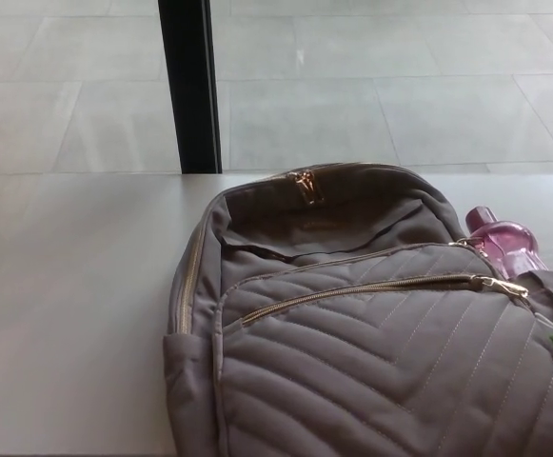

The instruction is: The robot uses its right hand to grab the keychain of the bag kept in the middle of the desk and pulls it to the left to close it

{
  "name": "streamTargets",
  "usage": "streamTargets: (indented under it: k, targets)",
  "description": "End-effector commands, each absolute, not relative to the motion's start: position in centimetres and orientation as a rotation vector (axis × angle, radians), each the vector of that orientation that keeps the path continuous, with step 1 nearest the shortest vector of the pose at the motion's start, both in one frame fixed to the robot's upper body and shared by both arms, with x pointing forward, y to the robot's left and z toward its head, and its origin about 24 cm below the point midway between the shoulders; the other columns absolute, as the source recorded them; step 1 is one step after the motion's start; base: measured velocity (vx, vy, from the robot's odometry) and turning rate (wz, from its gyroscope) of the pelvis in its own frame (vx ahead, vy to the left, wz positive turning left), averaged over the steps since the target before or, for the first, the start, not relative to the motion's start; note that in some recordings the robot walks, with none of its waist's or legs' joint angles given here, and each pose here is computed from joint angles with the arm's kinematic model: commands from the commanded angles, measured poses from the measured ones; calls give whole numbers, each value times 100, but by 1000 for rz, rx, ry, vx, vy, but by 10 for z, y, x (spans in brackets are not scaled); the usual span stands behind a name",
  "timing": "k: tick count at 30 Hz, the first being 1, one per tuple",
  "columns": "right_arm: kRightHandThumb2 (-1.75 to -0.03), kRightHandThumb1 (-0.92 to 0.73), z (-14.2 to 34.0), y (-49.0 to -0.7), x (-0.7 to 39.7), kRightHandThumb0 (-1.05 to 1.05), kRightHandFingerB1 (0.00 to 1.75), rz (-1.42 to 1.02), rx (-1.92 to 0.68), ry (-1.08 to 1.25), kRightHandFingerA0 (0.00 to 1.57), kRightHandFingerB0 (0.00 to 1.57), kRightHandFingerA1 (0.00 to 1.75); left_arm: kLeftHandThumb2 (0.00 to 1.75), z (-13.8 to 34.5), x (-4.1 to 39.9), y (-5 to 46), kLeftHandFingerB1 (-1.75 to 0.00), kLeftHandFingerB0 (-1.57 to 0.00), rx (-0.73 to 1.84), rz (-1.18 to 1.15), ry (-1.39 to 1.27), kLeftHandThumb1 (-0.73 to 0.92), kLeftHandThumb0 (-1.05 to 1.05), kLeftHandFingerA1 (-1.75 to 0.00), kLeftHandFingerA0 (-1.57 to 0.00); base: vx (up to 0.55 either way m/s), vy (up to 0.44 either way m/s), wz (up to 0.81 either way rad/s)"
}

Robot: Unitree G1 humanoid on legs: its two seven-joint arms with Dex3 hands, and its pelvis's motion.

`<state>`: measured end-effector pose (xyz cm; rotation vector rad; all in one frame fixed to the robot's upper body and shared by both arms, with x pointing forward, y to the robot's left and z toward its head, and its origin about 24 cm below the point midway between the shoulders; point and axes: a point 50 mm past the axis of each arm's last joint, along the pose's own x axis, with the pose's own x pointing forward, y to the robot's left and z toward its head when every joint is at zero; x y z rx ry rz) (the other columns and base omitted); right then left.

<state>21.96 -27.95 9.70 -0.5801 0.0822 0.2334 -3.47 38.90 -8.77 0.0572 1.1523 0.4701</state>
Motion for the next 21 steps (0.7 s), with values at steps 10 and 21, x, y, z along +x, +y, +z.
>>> streamTargets:
  k: [10,21]
  targets:
    - [-64,-77,88,-282,229,-75,32,260,-769,212,51,26,86,91,-79,-32,399,-87,-40,87,449,1135,42,-79,-116,-60,0,0,0]
    - [-64,-80,96,-265,228,-53,34,229,-872,117,76,39,119,108,-79,-33,398,-80,-45,104,406,1158,40,-86,-100,-73,0,0,0]
